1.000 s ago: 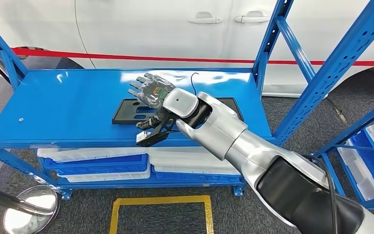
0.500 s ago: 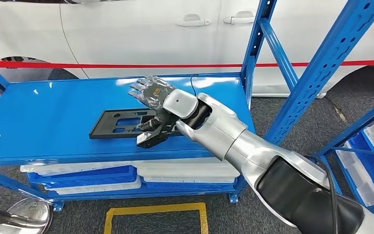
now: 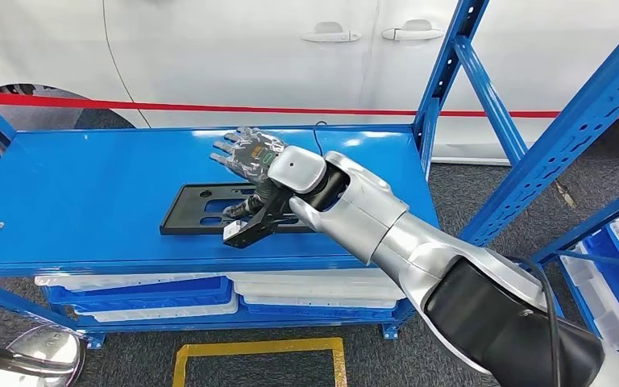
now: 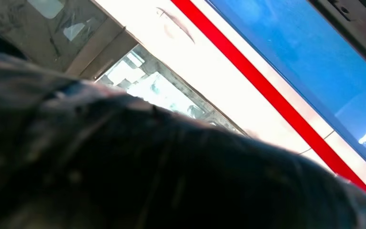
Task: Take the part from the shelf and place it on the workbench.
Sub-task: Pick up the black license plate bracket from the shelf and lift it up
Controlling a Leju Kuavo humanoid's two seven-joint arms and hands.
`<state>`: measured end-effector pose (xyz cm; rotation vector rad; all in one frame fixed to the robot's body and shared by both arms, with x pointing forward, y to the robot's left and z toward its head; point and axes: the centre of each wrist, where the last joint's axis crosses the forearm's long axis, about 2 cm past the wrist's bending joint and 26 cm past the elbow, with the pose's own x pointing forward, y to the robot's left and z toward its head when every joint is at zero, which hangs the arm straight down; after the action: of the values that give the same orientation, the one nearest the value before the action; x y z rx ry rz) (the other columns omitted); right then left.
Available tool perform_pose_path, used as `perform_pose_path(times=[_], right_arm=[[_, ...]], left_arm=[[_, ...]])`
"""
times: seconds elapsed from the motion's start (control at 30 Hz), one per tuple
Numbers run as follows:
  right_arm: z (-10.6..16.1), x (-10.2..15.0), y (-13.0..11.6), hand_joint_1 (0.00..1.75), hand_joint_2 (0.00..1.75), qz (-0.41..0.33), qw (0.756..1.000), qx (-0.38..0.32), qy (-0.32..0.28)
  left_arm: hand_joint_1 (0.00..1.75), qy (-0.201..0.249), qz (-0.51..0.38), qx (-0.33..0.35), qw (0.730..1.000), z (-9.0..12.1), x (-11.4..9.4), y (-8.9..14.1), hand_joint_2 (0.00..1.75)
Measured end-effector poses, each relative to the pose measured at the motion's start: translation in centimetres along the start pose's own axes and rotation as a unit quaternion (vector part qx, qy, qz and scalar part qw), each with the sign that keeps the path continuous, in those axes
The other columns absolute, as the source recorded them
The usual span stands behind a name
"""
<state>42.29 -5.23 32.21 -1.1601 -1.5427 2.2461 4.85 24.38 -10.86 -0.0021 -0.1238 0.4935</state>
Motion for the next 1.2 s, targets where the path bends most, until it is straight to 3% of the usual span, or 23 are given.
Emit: perform_pose_path(times=[0.1,0.33,0.73,1.2], right_arm=[[0.0,0.2,0.3,0.0,1.75,-0.012,1.0,0.0,-0.002],[0.5,0.5,4.3,0.0,1.75,-0.048,0.999,0.016,-0.003],[1.2,0.5,9.0,0.0,1.75,-0.08,0.995,0.058,0.01],[2.0,0.1,11.7,0.0,1.75,-0.088,0.991,0.095,0.025]], left_arm=[[0.0,0.0,-0.003,0.002,1.0,0.0,0.0,0.0,0.0],[0.0,0.003,-0.009,0.007,1.0,0.0,0.0,0.1,0.0],[0.0,0.002,-0.017,0.01,1.0,0.0,0.0,0.1,0.0],[0.0,0.011,-0.023,0.012,1.0,0.0,0.0,0.1,0.0]])
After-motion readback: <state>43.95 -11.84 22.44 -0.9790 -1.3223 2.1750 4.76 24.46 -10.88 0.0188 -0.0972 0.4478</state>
